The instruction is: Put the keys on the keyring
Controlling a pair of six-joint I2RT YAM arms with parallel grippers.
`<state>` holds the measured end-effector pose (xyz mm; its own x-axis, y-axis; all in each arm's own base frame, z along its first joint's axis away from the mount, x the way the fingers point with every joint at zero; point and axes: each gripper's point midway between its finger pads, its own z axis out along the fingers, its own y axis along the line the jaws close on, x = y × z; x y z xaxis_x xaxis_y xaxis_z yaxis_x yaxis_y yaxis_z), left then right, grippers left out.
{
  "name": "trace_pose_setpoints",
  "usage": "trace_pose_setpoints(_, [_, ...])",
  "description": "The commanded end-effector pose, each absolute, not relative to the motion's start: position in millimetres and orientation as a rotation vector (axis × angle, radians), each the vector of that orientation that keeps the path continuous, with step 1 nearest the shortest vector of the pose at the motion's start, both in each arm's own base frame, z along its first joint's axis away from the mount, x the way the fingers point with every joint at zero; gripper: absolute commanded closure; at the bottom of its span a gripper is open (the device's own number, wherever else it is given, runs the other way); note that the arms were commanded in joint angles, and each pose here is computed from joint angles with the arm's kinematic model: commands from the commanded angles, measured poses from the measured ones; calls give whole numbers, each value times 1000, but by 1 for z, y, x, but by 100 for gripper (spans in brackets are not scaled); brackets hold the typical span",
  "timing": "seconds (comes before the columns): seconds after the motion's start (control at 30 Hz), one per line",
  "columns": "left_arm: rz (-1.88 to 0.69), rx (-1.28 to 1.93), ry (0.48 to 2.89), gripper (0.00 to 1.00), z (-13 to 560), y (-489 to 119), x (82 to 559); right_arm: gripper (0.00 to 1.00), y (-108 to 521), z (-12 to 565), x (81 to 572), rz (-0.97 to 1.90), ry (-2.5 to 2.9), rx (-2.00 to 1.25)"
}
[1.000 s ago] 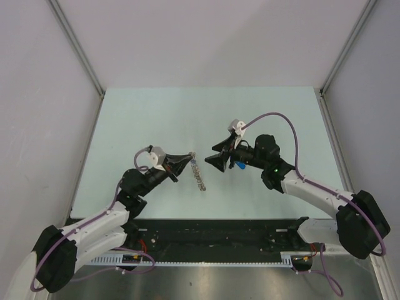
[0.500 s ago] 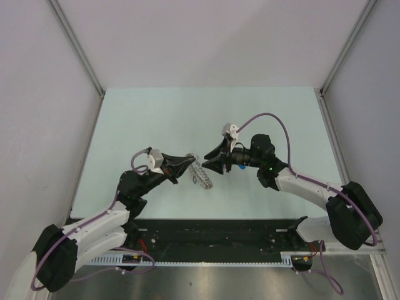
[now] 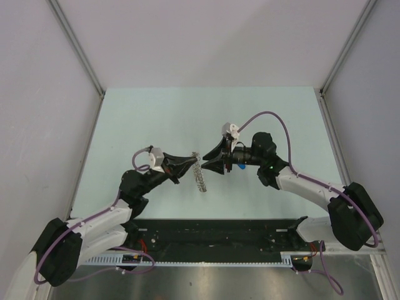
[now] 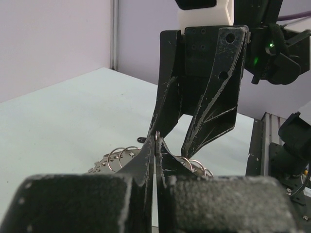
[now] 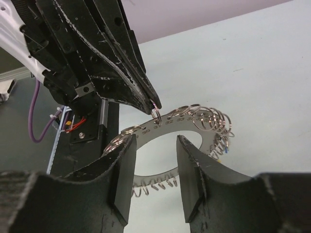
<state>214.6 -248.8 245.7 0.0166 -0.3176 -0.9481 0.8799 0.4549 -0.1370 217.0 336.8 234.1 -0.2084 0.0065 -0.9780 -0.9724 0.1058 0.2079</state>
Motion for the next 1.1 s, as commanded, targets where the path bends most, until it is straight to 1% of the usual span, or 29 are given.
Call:
trace_pose_setpoints(0.0, [-1078, 586, 1067, 100, 279, -248, 202, 58, 335, 266, 216, 1267, 1297, -1054])
trace_pose_setpoints(0.13, [-1083, 589, 1055, 100, 279, -247, 199, 62, 332, 273, 216, 1295, 1276, -1058])
trace_pose_setpoints(0.57, [-1152, 617, 1029, 100, 288, -255, 193, 61, 336, 282, 203, 1362, 1211, -1140])
trace_pose_setpoints(0.7, [-1167, 623, 1013, 100, 293, -256, 189, 62, 338, 281, 201, 1369, 1209, -1154])
trace_pose_setpoints(0.93, [-1176, 628, 1010, 100, 294, -257, 188, 75, 341, 279, 197, 1392, 1199, -1183])
trace_pose_setpoints(1.07, [-1179, 631, 1005, 100, 296, -256, 187, 85, 342, 279, 195, 1395, 1199, -1189])
